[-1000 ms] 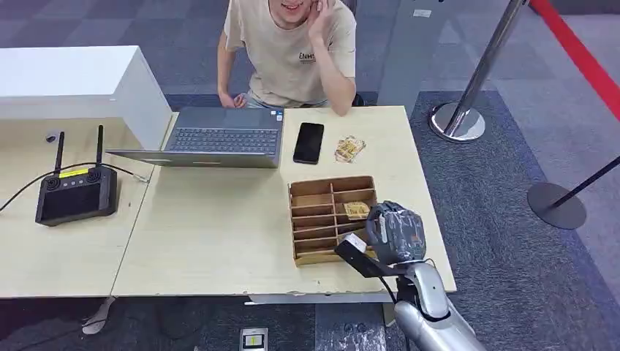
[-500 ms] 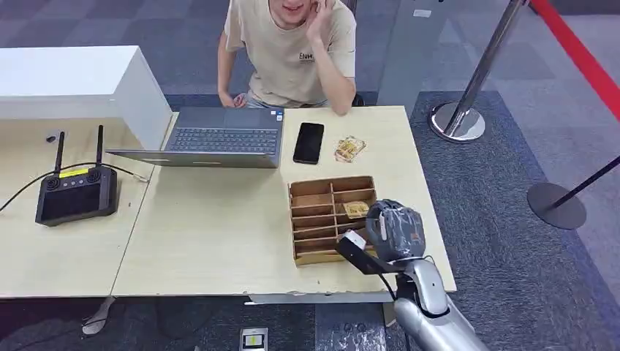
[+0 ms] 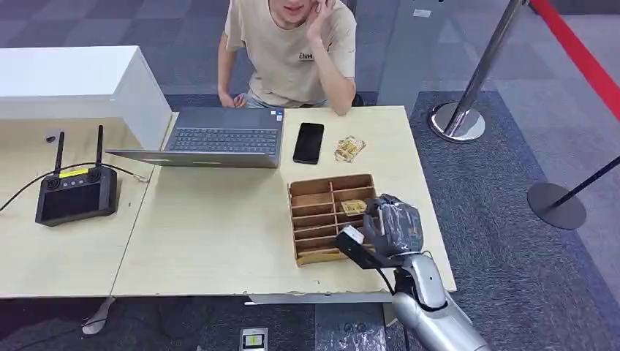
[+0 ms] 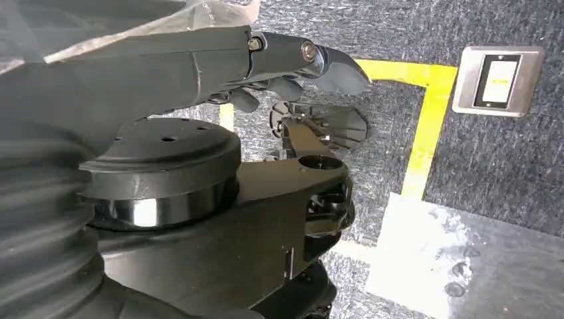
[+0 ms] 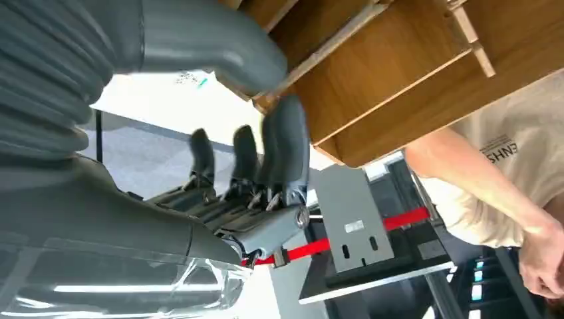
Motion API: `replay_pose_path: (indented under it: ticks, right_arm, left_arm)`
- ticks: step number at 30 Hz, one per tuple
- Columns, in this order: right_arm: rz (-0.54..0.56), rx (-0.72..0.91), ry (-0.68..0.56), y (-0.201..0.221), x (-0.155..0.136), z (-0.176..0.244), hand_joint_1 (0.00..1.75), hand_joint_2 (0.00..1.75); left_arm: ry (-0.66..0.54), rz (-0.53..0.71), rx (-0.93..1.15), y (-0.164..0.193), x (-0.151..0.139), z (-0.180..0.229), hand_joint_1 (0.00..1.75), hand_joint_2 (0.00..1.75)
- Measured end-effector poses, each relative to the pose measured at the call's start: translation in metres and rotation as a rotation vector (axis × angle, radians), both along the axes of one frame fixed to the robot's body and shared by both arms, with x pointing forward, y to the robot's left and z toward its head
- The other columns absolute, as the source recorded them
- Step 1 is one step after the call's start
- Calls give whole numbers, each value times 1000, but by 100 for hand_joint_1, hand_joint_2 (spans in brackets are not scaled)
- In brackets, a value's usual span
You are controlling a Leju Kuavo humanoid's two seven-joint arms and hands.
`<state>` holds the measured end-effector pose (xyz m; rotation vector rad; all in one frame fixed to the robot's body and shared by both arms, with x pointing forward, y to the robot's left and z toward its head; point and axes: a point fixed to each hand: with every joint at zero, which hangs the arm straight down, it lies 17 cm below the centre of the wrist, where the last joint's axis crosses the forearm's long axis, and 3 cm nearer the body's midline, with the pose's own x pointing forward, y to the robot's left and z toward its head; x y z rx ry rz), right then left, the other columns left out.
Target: Pass the card to the sensor for recognition and then transmit it.
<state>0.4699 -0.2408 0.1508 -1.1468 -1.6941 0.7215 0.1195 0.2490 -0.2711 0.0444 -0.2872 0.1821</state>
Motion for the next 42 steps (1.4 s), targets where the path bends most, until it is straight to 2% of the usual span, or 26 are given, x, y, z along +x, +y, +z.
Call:
replay_pose_path:
  ticks: [1,3,7,9,12,15,17,18,20,21,22,23,42]
  right_arm:
    - [-2,0,1,0,0,0,75,175]
    - [-2,2,4,0,0,-1,73,175]
    - [1,0,11,1,0,-4,23,175]
    - [2,-2,14,1,0,-5,21,175]
    - [1,-3,16,1,0,-6,28,175]
    - [1,-5,17,1,-1,-6,44,175]
    - [-1,-6,19,1,-1,-7,66,175]
    - [-1,-7,20,0,-1,-7,66,175]
    - [1,-11,20,0,-1,-7,89,175]
    - [2,-12,21,1,-1,-8,105,175]
    - [3,-13,21,1,-2,-8,150,175]
    - [5,-14,21,1,-2,-8,175,175]
    - [-2,-40,25,-2,-2,-9,175,175]
  left_arm:
    - [1,0,0,0,0,0,0,175]
    - [0,0,0,0,0,0,0,175]
    - [0,0,1,0,0,0,0,175]
    - [0,1,3,0,0,0,0,175]
    - [-1,0,3,0,0,0,0,175]
    - [-2,0,3,0,0,0,0,175]
    - [-2,0,3,0,0,0,0,175]
    - [-2,1,3,0,0,0,0,175]
    - [-2,1,3,0,0,0,0,175]
    - [-2,1,3,0,0,0,0,175]
    - [-2,1,3,0,0,0,0,175]
    - [-2,1,3,0,0,0,0,175]
    - [-4,11,-1,-4,1,0,0,175]
